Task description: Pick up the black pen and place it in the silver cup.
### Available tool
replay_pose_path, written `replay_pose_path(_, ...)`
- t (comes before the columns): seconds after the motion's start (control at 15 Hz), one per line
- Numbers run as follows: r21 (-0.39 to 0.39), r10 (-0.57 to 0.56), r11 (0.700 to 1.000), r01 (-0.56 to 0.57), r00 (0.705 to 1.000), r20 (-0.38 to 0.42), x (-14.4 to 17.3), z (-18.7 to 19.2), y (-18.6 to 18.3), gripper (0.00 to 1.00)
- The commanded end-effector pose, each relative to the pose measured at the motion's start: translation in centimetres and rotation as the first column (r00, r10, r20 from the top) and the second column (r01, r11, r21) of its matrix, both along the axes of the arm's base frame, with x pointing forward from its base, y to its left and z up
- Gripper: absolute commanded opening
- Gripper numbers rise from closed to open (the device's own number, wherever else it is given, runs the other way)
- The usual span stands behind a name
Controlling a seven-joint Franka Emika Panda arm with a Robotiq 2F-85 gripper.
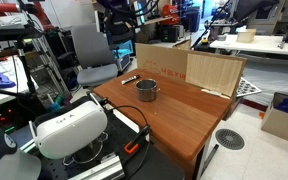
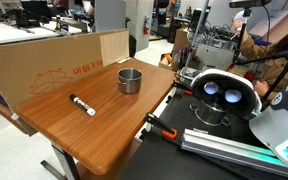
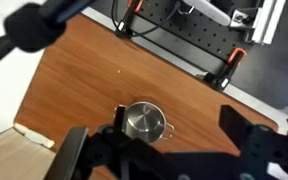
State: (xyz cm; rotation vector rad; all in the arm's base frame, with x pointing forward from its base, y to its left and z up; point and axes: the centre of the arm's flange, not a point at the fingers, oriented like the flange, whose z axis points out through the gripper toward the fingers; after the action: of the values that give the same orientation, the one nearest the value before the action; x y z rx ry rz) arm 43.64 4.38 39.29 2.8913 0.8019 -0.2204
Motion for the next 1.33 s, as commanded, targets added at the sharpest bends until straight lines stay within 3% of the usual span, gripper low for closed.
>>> replay_pose_path(0.0, 0.02, 0.03, 0.999, -0.031, 0.999, 0.029, 3.0, -0.8, 2.7, 1.0)
replay_pose_path(0.4, 0.055, 0.093, 0.994, -0.096, 0.994, 0.052, 6.9, -3.7, 8.0, 1.0)
replay_pose_path(0.73, 0.157, 0.072, 0.984, -0.082, 0.995, 0.066, 10.1, -7.2, 10.8, 1.0)
replay_pose_path(1.0, 0.286, 0.022, 0.958, -0.02, 1.0, -0.005, 11.5, -10.0, 11.9, 1.0)
replay_pose_path(1.27, 0.317, -0.054, 0.947, 0.053, 0.999, -0.007, 12.9, -12.5, 12.4, 1.0)
